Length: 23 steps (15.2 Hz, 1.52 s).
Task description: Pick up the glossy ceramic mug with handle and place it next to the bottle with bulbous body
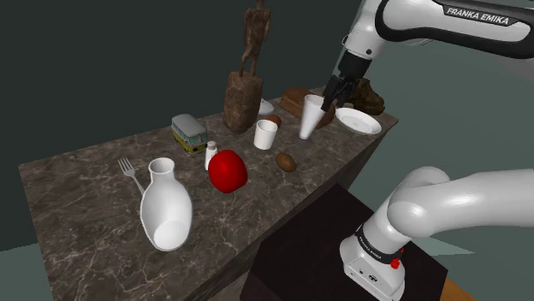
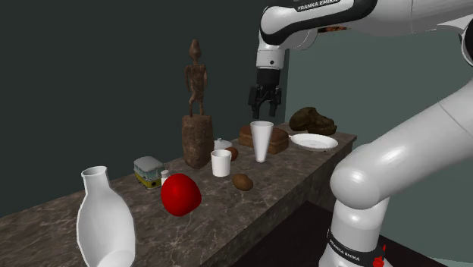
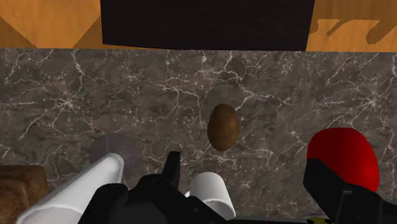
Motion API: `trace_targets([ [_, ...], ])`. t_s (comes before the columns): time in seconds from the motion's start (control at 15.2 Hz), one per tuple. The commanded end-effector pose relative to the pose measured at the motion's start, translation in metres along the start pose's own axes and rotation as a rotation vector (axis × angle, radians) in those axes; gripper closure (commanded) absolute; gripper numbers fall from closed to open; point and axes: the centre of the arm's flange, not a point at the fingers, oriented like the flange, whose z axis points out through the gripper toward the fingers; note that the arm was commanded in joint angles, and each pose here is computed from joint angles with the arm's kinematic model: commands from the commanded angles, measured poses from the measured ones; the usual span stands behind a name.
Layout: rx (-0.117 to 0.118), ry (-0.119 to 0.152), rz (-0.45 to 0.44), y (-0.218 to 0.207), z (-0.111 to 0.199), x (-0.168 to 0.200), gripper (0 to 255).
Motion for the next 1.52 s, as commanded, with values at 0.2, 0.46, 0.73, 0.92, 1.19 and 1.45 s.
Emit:
trace_targets([
  [0.2, -0.017, -0.009, -0.021, -0.008, 0.025, 0.032, 0],
  [0.46, -0.039, -0.022, -0.049, -0.019, 0.059, 0.073, 0],
  [0.73, -0.061, -0.034, -0.077, -0.03, 0.094, 0.114, 0],
  [0.92, -0.078, -0.044, -0.098, -0.038, 0.121, 0.144, 0],
  [1.19, -0.1, -0.056, -0.126, -0.05, 0.158, 0.183, 0],
  [1.45, -0.123, -0.069, -0.154, -0.062, 0.195, 0.222, 0],
])
